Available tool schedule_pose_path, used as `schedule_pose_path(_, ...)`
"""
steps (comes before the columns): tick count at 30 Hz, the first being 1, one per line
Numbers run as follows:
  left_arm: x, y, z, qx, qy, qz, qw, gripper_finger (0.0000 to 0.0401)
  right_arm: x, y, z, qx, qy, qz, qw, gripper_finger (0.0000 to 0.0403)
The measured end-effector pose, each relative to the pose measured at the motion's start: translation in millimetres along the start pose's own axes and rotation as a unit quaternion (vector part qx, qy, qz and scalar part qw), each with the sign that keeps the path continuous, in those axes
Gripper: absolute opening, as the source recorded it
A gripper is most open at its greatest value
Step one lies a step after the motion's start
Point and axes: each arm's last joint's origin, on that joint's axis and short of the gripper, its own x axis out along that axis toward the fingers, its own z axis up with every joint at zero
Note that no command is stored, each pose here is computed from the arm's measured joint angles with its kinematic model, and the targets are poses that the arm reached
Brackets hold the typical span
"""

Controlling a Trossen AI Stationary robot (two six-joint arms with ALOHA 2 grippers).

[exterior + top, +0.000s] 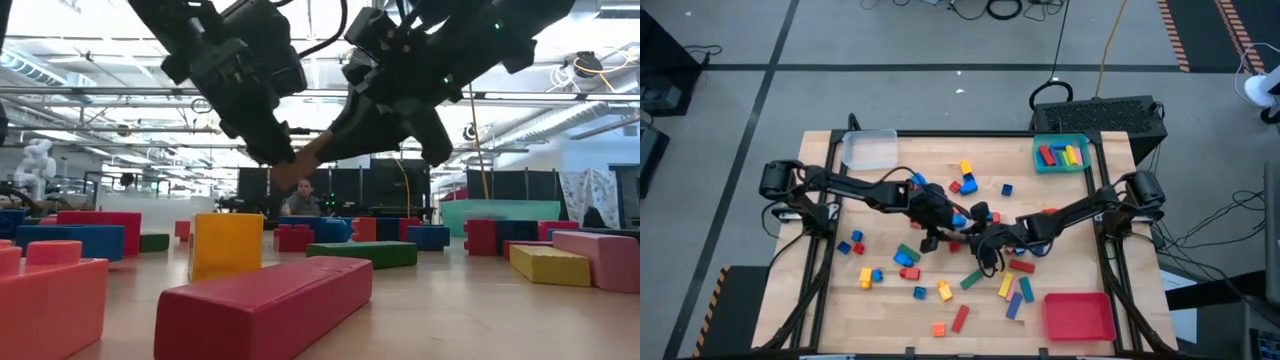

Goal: Sort blocks by size
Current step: Put the brown block into the blue bin

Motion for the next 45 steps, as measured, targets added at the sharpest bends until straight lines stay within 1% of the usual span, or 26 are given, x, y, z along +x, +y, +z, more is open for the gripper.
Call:
schedule_pose_path(2, -5, -1, 1, -0.001, 0.000, 0.013, 1.000, 0.0177, -5, -3, -3, 0.008, 0.022, 0.002, 1.000, 0.0040)
schedule_pose_path(5, -15, -1, 1, -0.003, 0.005, 0.040, 0.999, 0.0177, -15, -12, -3, 0.030, 0.032, -0.001, 0.999, 0.0040)
schedule_pose_path(6, -18, -2, 3, 0.000, -0.005, 0.048, 0.999, 0.0177, -18, -16, -3, 0.036, 0.037, -0.001, 0.999, 0.0040)
schedule_pose_path(9, -31, -5, 5, 0.001, -0.010, 0.058, 0.998, 0.0178, -28, -25, -5, 0.053, 0.048, -0.005, 0.997, 0.0040)
schedule_pose_path(11, -35, -7, 8, 0.006, -0.019, 0.069, 0.997, 0.0178, -37, -31, -9, 0.060, 0.064, -0.025, 0.996, 0.0040)
schedule_pose_path(13, -42, -9, 4, 0.005, -0.010, 0.080, 0.997, 0.0178, -46, -37, -11, 0.072, 0.061, -0.058, 0.994, 0.0040)
schedule_pose_path(15, -45, -10, 6, 0.010, -0.032, 0.087, 0.996, 0.0178, -56, -40, -20, 0.080, 0.078, -0.080, 0.991, 0.0040)
schedule_pose_path(17, -48, -10, -3, 0.005, -0.021, 0.094, 0.995, 0.0178, -65, -45, -25, 0.101, 0.076, -0.112, 0.986, 0.0040)
schedule_pose_path(19, -47, -9, -5, 0.005, -0.025, 0.105, 0.994, 0.0178, -77, -48, -38, 0.116, 0.101, -0.147, 0.977, 0.0040)
schedule_pose_path(22, -49, -9, -13, 0.001, -0.016, 0.114, 0.993, 0.0178, -93, -55, -55, 0.162, 0.119, -0.205, 0.958, 0.0040)
schedule_pose_path(23, -48, -9, -12, 0.005, -0.032, 0.114, 0.993, 0.0178, -99, -56, -64, 0.174, 0.136, -0.222, 0.950, 0.0040)
schedule_pose_path(24, -47, -8, -12, 0.006, -0.039, 0.116, 0.993, 0.0178, -103, -59, -71, 0.194, 0.142, -0.240, 0.940, 0.0040)
schedule_pose_path(26, -46, -8, -20, 0.002, -0.021, 0.116, 0.993, 0.0178, -112, -64, -84, 0.244, 0.144, -0.273, 0.919, 0.0041)
schedule_pose_path(28, -45, -8, -14, 0.006, -0.039, 0.116, 0.992, 0.0178, -119, -67, -102, 0.278, 0.162, -0.294, 0.900, 0.0041)
schedule_pose_path(29, -46, -8, -14, 0.007, -0.041, 0.116, 0.992, 0.0178, -122, -69, -107, 0.301, 0.159, -0.305, 0.889, 0.0041)
schedule_pose_path(32, -45, -7, -11, 0.010, -0.060, 0.119, 0.991, 0.0178, -129, -73, -130, 0.343, 0.174, -0.332, 0.861, 0.0041)
schedule_pose_path(34, -45, -7, -11, 0.011, -0.060, 0.120, 0.991, 0.0178, -132, -78, -139, 0.370, 0.174, -0.351, 0.842, 0.0041)
schedule_pose_path(36, -46, -7, -8, 0.013, -0.072, 0.126, 0.989, 0.0178, -134, -81, -149, 0.385, 0.191, -0.365, 0.826, 0.0041)
schedule_pose_path(38, -46, -7, -9, 0.012, -0.070, 0.130, 0.989, 0.0178, -136, -86, -155, 0.404, 0.195, -0.381, 0.809, 0.0042)
schedule_pose_path(42, -46, -6, -8, 0.012, -0.076, 0.137, 0.988, 0.0178, -138, -96, -168, 0.427, 0.214, -0.403, 0.780, 0.0042)
schedule_pose_path(45, -46, -6, -7, 0.012, -0.081, 0.143, 0.986, 0.0178, -139, -104, -177, 0.452, 0.220, -0.401, 0.766, 0.0042)
